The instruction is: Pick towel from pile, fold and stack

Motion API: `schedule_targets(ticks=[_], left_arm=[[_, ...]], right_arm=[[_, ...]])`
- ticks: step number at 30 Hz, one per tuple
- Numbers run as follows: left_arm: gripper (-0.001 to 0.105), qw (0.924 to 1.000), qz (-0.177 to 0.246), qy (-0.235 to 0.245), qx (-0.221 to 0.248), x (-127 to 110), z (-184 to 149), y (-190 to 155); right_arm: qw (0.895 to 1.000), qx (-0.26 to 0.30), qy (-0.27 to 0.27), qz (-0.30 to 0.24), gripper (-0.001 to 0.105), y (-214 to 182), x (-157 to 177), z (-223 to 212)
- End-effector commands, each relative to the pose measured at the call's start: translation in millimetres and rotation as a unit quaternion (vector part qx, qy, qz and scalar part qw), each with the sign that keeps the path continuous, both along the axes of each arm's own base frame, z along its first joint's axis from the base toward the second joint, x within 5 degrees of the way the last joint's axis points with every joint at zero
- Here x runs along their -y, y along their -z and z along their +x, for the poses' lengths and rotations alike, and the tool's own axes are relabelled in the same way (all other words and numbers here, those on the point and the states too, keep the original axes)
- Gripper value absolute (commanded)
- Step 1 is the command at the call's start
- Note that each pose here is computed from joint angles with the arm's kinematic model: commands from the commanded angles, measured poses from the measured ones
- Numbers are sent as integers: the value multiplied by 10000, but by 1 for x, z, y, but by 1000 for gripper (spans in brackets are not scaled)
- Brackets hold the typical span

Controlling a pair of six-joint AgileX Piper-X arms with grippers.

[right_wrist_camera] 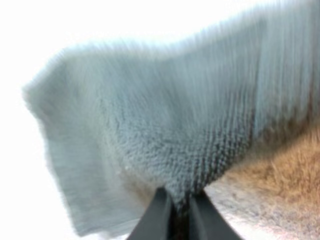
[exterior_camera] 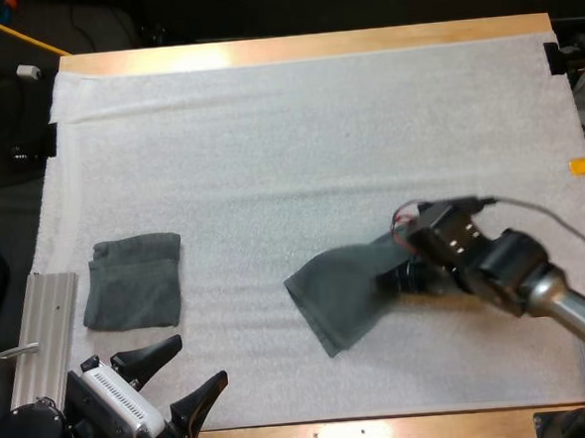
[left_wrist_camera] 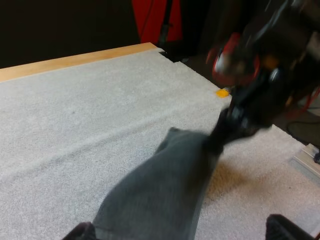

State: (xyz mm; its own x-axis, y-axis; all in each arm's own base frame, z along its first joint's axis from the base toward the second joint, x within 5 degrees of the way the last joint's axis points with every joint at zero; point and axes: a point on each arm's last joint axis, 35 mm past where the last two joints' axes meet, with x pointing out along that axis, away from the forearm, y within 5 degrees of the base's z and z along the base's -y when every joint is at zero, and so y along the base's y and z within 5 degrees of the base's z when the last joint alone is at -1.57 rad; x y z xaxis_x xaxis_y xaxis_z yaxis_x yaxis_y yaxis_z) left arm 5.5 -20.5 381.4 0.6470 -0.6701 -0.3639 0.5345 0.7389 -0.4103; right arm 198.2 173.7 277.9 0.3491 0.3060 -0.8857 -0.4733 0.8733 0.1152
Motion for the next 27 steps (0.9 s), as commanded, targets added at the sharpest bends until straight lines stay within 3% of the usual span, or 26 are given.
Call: schedule_targets(ticks=[1, 5, 14, 21, 27], left_arm=[[65, 10000, -21, 78, -52, 1, 1, 1], [65, 10000, -21, 78, -52, 1, 1, 1], [65, 10000, -21, 78, -52, 1, 1, 1], [65, 10000, -21, 78, -52, 1, 1, 1], [65, 10000, -21, 78, -52, 1, 1, 1]], right_arm=[[9998, 158, -122, 58, 0, -17, 1, -2], [9971, 627, -225, 373, 0, -76, 1, -2], [9827, 1645, -372, 767, 0, -158, 4, -3], [9754, 2096, -182, 655, 0, -174, 6, -1], [9902, 1312, -185, 445, 0, -137, -6, 4]])
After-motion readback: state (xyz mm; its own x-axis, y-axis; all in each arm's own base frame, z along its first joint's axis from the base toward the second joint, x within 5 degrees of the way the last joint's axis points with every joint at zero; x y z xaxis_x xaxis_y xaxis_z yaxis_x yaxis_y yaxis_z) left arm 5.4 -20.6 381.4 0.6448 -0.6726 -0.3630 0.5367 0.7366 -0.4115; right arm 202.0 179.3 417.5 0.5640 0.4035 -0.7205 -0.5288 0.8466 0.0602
